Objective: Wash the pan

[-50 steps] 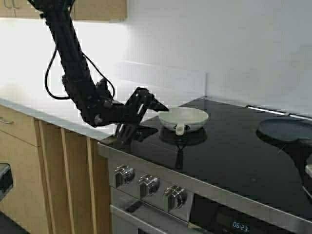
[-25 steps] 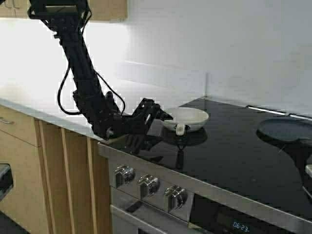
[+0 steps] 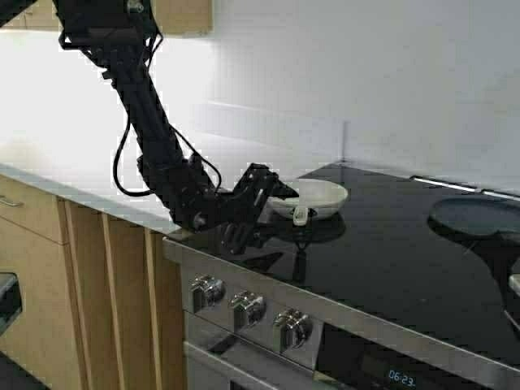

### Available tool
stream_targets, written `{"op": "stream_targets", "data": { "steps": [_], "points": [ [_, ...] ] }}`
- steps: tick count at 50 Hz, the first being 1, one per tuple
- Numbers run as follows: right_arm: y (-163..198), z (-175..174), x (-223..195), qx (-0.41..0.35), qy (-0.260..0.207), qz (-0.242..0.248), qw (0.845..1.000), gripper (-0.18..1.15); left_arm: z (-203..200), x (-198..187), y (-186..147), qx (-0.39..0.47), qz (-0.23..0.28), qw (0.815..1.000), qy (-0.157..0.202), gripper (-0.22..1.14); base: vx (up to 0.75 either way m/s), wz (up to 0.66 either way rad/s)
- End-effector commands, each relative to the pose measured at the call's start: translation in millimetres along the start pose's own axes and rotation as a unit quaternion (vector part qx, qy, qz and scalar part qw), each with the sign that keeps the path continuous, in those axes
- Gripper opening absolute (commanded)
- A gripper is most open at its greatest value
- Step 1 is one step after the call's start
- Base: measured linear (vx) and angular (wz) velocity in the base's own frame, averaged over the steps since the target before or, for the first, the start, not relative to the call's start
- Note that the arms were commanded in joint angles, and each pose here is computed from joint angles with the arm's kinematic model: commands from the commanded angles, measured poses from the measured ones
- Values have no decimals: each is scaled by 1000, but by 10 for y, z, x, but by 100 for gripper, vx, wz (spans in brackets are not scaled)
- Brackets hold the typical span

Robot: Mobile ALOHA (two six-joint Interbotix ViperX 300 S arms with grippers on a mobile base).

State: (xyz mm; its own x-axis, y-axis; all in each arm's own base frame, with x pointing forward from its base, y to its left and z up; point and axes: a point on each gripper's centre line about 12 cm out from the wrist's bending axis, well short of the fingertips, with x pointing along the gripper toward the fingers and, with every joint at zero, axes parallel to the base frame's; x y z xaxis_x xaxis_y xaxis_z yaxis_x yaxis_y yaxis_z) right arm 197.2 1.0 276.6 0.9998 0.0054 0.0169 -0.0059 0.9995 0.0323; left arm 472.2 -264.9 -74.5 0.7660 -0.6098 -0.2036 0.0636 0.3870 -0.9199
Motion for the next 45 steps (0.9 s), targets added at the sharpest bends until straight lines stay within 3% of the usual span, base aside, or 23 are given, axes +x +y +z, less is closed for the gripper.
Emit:
{"op": "stream_targets", "data": {
  "steps": [1, 45],
  "points": [
    [6, 73, 24, 0, -8, 1, 1000, 6, 28, 159, -202, 0, -26, 1000, -4, 100, 0, 0],
    [6, 66, 23, 0, -8, 1, 1000, 6, -48, 675, -250, -27, -47, 999, -4, 100, 0, 0]
  ]
}}
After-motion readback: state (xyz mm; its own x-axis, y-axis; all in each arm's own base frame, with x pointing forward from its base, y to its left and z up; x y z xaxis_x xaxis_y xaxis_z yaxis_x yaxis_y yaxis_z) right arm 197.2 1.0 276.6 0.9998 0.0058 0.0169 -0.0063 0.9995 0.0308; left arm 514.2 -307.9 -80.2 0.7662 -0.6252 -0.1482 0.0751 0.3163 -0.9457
